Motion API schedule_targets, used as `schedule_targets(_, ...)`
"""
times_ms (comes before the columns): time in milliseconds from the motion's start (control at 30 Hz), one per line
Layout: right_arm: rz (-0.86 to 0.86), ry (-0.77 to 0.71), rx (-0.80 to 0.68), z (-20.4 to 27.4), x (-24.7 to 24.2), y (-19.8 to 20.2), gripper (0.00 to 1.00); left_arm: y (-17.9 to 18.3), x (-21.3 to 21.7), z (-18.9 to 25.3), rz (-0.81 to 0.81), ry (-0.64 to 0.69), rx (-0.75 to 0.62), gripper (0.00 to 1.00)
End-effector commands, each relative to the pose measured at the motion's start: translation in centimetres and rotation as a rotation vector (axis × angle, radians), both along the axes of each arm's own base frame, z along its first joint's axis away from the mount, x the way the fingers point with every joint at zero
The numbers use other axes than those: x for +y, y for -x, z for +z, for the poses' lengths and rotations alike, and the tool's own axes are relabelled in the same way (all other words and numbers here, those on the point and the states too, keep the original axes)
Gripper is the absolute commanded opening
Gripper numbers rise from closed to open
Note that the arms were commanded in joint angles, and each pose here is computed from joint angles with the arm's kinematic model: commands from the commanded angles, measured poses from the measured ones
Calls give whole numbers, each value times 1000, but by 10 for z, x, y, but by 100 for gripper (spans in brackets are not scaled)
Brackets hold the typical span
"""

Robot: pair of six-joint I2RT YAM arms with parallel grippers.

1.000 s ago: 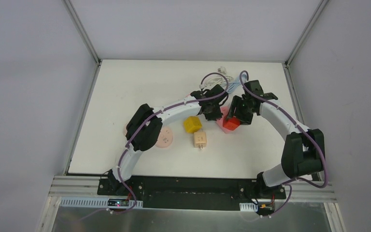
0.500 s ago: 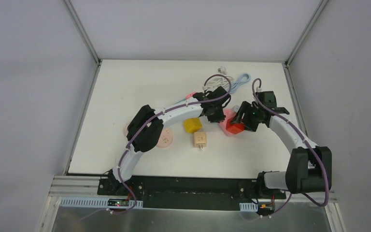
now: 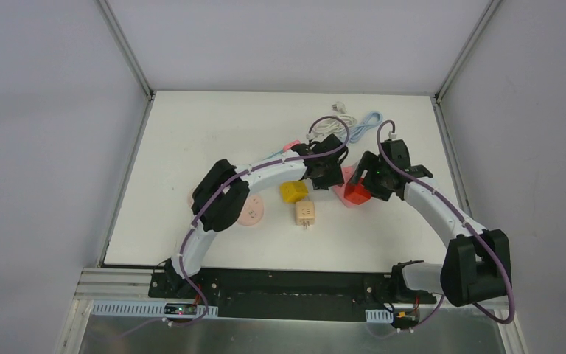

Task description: Pull the plug off the socket

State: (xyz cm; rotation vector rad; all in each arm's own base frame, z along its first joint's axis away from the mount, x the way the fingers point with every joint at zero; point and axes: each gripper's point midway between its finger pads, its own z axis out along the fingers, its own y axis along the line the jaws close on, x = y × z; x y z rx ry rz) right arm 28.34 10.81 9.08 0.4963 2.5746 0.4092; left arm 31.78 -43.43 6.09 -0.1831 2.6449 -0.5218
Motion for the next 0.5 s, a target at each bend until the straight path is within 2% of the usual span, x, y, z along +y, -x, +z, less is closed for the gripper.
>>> schedule_targets(0,-104,7,-121,20,-6,-16,77,2,33,-20,5,-105,22,47)
schedule_targets(100,-108,5,-89,11,-5,-12,74,2,37,-26,3,-112,22,46)
schedule_targets(233,-100,-6,-64,1,-3,-8,58,7,38,-43,6,-86,35,44)
schedule_targets(300,-64,-36,-54,1,4,-5,55,11,38,-52,12,-74,49,44)
schedule_targets(367,-46,-43,-56,1,7,-6,54,13,39,-60,18,-78,64,43)
schedule_targets(467,-12,-42,-20,-3,11,-5,60,15,41,-64,29,-81,71,41)
